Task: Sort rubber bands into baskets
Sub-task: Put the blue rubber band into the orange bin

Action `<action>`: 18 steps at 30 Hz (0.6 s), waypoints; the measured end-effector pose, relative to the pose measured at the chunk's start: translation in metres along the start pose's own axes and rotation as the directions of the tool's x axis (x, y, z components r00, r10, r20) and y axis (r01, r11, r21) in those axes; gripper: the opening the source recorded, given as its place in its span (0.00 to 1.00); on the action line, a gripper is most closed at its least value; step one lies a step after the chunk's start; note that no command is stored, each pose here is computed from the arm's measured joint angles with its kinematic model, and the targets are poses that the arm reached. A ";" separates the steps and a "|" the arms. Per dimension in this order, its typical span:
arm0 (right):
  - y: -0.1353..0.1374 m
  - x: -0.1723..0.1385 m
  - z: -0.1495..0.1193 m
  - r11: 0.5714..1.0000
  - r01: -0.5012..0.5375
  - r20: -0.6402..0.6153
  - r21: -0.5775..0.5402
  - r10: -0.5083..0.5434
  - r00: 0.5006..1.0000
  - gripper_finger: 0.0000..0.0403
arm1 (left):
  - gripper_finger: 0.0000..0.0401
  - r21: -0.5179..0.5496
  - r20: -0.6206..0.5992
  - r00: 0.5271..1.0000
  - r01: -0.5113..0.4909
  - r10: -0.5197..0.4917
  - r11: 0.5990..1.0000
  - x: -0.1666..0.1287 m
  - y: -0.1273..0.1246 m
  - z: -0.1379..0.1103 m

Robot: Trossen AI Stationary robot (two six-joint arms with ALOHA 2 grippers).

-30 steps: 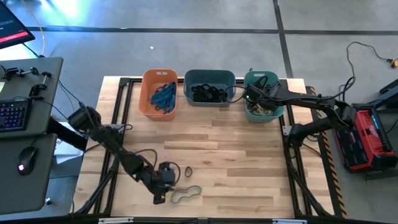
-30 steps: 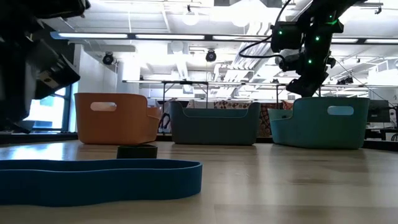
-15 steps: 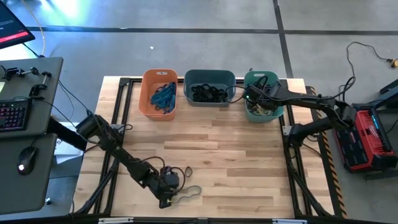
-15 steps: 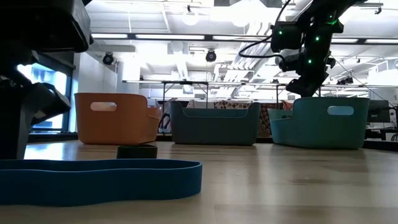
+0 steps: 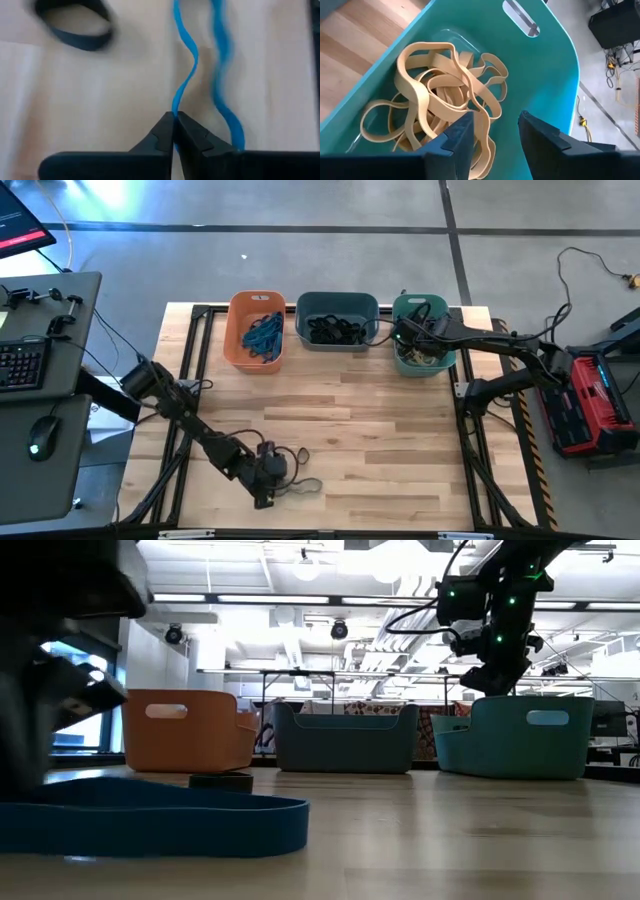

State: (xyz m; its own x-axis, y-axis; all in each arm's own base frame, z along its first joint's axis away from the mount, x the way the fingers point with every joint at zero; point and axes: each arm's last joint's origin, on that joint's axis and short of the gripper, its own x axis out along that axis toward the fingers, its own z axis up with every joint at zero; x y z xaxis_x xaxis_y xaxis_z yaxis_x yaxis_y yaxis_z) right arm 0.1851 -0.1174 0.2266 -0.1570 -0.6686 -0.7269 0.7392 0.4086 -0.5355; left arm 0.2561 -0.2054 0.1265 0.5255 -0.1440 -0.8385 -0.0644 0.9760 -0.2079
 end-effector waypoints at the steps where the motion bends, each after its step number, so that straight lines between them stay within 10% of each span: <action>1: 0.000 0.000 0.000 1.000 0.001 -0.001 0.006 -0.001 1.000 0.36 | 0.02 -0.001 0.004 1.000 -0.019 0.019 1.000 -0.003 0.003 0.002; 18: 0.000 0.000 -0.001 0.999 -0.003 -0.007 0.048 0.003 1.000 0.36 | 0.00 -0.109 0.232 0.955 -0.163 0.184 0.981 -0.127 0.072 0.056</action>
State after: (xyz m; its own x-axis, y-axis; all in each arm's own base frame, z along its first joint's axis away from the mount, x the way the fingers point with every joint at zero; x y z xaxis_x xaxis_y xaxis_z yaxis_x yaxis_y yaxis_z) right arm 0.1845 -0.1170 0.2264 -0.1591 -0.6627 -0.7318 0.7703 0.3803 -0.5118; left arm 0.2327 -0.1073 0.2462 0.6867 0.0804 -0.7225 -0.2410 0.9629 -0.1219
